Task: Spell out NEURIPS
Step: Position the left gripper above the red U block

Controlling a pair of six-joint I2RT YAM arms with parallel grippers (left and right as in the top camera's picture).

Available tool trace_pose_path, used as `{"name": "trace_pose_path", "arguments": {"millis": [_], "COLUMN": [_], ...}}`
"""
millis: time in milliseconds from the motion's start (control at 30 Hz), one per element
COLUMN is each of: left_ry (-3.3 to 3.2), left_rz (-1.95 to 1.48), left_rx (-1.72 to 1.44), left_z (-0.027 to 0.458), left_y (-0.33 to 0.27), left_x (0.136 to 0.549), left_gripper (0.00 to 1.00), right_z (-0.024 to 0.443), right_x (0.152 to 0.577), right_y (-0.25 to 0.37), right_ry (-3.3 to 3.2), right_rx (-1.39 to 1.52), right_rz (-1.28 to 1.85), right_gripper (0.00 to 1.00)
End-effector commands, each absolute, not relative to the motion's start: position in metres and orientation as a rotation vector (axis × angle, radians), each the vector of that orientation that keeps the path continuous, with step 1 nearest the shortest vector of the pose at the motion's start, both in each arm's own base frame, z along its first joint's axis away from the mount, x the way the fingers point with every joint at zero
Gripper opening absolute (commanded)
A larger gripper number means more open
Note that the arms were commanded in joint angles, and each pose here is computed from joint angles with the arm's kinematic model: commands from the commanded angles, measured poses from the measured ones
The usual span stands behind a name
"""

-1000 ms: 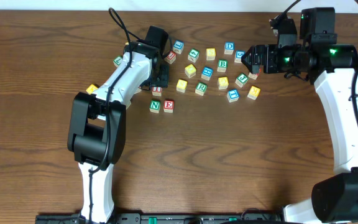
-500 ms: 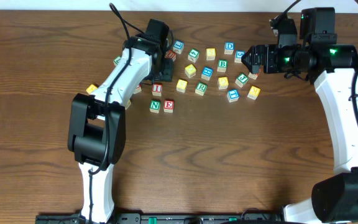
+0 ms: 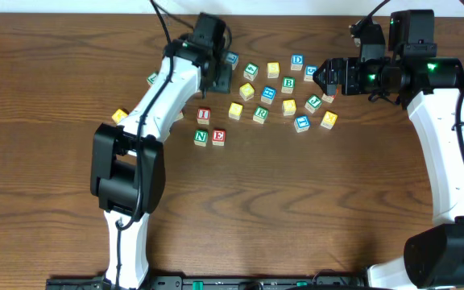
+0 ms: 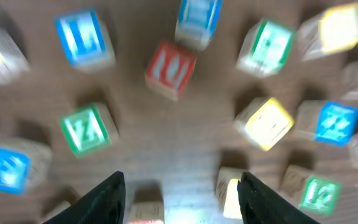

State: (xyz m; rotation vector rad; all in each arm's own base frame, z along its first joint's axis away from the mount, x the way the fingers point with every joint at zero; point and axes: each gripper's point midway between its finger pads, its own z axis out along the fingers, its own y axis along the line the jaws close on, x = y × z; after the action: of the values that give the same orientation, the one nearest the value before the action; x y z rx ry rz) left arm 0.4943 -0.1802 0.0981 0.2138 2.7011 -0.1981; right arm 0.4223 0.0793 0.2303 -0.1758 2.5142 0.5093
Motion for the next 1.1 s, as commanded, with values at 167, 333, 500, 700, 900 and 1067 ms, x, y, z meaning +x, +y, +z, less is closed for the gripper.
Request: {"name": "trace_pose_path", "arguments": {"millis": [167,333,500,700,900,1067], "left_ry": [2.548,2.544,2.488,2.391,2.385,2.429], "left_rz": [-0.109,-0.103,-0.091,-0.075,-0.047,-0.034], "left_rx": [0.295,0.314,0.381,0.449,0.521,0.55], "left_z": [0.146,0.146,0.152,0.164,0.147,0.116], "left_y": [-0.177,-0.177,-0.181,-0.185,-0.187,-0.188], "left_x": [0.526,0.526,0.535,0.551,0.558,0.56], "left_gripper": [0.58,0.58,0.58,0.58,0.58,0.58], "right_z": [0.236,0.236,0.236,0.236,0.236,0.236], "right_x": [0.425,0.425,0.425,0.425,0.425,0.425], "right_y": [0.076,0.076,0.076,0.076,0.076,0.076], "right_ry": [2.498,2.498,2.498,2.499,2.498,2.498], "right_rx": [-0.183,-0.183,-0.183,-0.183,-0.183,-0.183], "right_rz": [0.498,0.498,0.498,0.498,0.498,0.498], "right_gripper": [0.99,0.99,0.99,0.99,0.99,0.99]}}
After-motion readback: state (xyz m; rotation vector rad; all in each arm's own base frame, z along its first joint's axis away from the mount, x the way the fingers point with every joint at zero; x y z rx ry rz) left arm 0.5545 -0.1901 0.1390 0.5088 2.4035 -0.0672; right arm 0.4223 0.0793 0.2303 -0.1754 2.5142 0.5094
